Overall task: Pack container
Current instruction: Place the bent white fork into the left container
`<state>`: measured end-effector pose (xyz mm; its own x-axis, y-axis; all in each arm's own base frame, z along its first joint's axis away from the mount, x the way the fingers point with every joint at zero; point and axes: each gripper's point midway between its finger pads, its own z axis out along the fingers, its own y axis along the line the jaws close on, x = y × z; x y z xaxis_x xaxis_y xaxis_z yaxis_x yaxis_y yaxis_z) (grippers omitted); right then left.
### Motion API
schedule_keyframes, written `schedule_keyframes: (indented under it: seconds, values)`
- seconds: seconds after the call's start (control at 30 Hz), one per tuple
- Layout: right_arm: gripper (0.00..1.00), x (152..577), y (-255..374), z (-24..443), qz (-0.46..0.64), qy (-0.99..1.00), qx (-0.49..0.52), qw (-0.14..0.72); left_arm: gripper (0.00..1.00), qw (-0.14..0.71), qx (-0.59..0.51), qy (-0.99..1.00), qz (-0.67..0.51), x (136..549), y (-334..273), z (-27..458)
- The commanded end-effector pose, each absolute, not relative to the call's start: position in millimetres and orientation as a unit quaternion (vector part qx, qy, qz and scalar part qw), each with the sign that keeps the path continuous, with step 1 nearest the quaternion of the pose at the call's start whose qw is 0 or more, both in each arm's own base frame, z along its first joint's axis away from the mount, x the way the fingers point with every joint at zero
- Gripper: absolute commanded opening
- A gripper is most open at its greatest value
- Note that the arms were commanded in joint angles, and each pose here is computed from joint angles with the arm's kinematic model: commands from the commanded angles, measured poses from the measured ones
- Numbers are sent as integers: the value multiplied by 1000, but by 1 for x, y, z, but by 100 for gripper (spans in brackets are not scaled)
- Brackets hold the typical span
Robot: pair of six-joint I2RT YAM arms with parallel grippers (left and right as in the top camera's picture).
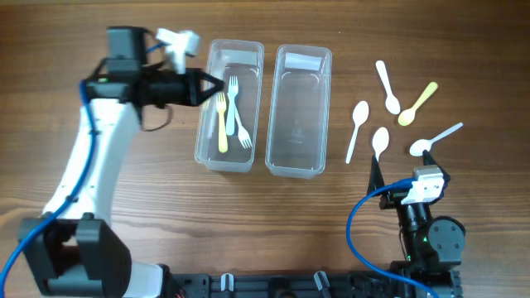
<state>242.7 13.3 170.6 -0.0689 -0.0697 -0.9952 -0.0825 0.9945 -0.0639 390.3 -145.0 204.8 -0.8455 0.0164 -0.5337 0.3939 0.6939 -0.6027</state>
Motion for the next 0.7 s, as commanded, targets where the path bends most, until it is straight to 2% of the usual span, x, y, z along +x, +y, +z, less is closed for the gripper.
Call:
schedule_keyframes:
  seconds: [0.0,0.07,0.13,0.2,0.23,0.33,0.37,0.5,0.57,0.63,0.67]
  values:
    - [100,242,14,171,6,729,-57,682,4,233,39,931,-278,407,-152,167]
    - [100,242,14,171,6,729,-57,682,4,240,-24,942,-232,419,-150,155]
    - [100,242,14,171,6,729,-57,682,5,246,-44,940,-231,426,-151,152]
    - [100,242,14,171,6,729,-57,682,29,241,-45,942,-230,428,-151,146]
    - [100,242,14,171,6,729,-57,682,47,237,-46,943,-229,428,-152,142]
    - [100,242,14,171,6,729,-57,682,74,234,-44,944,-228,429,-152,138]
    - [100,242,14,171,5,729,-57,682,78,248,-42,940,-231,434,-152,142]
    - [100,242,14,171,5,729,-57,682,74,295,-56,926,-230,445,-124,172]
    - [100,242,14,171,6,729,-57,682,76,323,-41,920,-217,445,-107,190]
    - [100,242,14,171,6,729,-57,682,88,352,-56,915,-192,443,-75,211]
    - [100,242,14,171,5,729,-57,682,99,358,-81,913,-176,441,-56,216]
